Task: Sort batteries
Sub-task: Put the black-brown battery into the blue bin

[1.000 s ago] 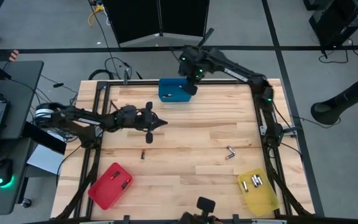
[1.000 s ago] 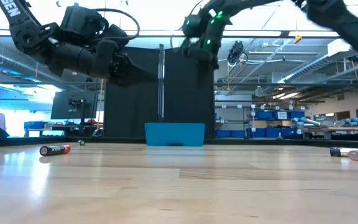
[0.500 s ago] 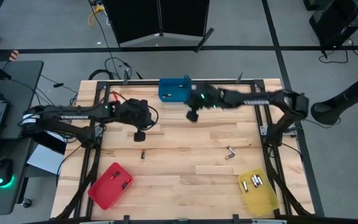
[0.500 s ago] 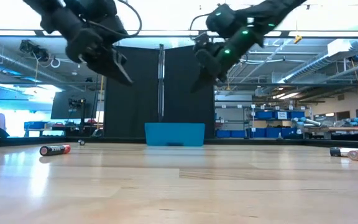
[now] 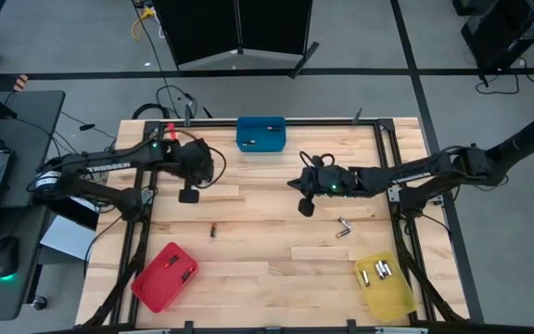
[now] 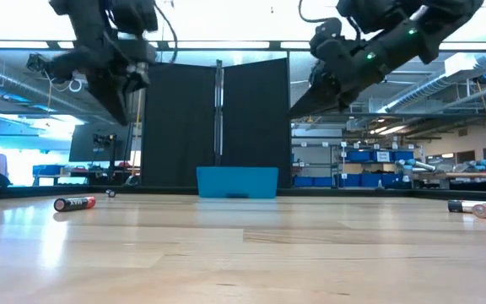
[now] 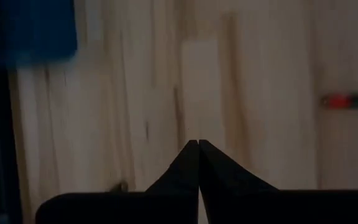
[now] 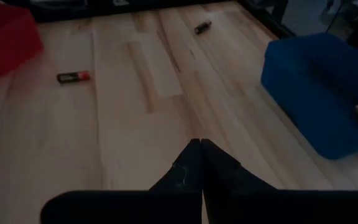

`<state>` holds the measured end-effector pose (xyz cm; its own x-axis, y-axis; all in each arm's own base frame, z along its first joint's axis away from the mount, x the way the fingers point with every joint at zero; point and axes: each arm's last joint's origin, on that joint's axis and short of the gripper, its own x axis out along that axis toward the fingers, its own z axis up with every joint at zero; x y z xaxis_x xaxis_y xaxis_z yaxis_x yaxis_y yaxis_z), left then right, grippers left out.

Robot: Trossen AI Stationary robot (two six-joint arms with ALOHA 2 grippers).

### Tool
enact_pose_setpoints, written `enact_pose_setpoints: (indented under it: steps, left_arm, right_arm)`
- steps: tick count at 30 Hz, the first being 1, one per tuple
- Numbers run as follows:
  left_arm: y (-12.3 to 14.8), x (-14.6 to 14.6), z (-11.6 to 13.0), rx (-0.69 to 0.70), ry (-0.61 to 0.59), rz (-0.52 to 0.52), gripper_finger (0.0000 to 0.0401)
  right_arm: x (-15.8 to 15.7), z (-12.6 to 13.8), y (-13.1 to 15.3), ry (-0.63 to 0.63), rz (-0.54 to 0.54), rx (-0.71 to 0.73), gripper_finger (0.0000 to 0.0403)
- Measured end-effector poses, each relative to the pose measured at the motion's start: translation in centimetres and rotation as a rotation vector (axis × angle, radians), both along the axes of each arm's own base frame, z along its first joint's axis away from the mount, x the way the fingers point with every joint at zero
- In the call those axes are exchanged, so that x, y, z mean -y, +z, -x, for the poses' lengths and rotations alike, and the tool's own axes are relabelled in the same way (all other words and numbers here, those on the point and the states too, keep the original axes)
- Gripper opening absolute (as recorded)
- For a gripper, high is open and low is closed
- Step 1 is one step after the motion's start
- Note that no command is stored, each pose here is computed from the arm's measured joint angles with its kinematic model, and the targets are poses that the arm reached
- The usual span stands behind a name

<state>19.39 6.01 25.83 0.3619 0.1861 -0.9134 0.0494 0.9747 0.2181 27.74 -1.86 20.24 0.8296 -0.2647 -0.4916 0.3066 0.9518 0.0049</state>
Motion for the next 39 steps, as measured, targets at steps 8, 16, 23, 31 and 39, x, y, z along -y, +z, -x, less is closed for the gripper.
enact_pose_setpoints:
  steps: [8, 16, 23, 31, 39]
  left_arm:
    - [-2.6, -3.3, 0.1, -0.218, 0.009, 0.025, 0.0003]
    - [-5.1, -6.1, -0.3, -0.426, -0.198, -0.073, 0.0004]
    - [-6.7, -8.0, -0.5, -0.522, -0.237, -0.127, 0.0039]
    - [-8.8, -9.0, -1.2, -0.578, -0.229, -0.104, 0.0115]
    - [-10.5, -11.0, -0.6, -0.69, -0.211, -0.135, 0.0148]
  right_arm:
    - [-1.0, 0.2, 0.5, 0.029, 0.011, 0.043, 0.0006]
    - [-1.0, 0.2, 0.5, 0.03, 0.015, 0.043, 0.0007]
    - [-1.0, 0.2, 0.4, 0.045, 0.029, 0.033, 0.0007]
    - [-1.0, 0.2, 0.4, 0.05, 0.031, 0.031, 0.0007]
    - [-1.0, 0.2, 0.4, 0.057, 0.031, 0.029, 0.0007]
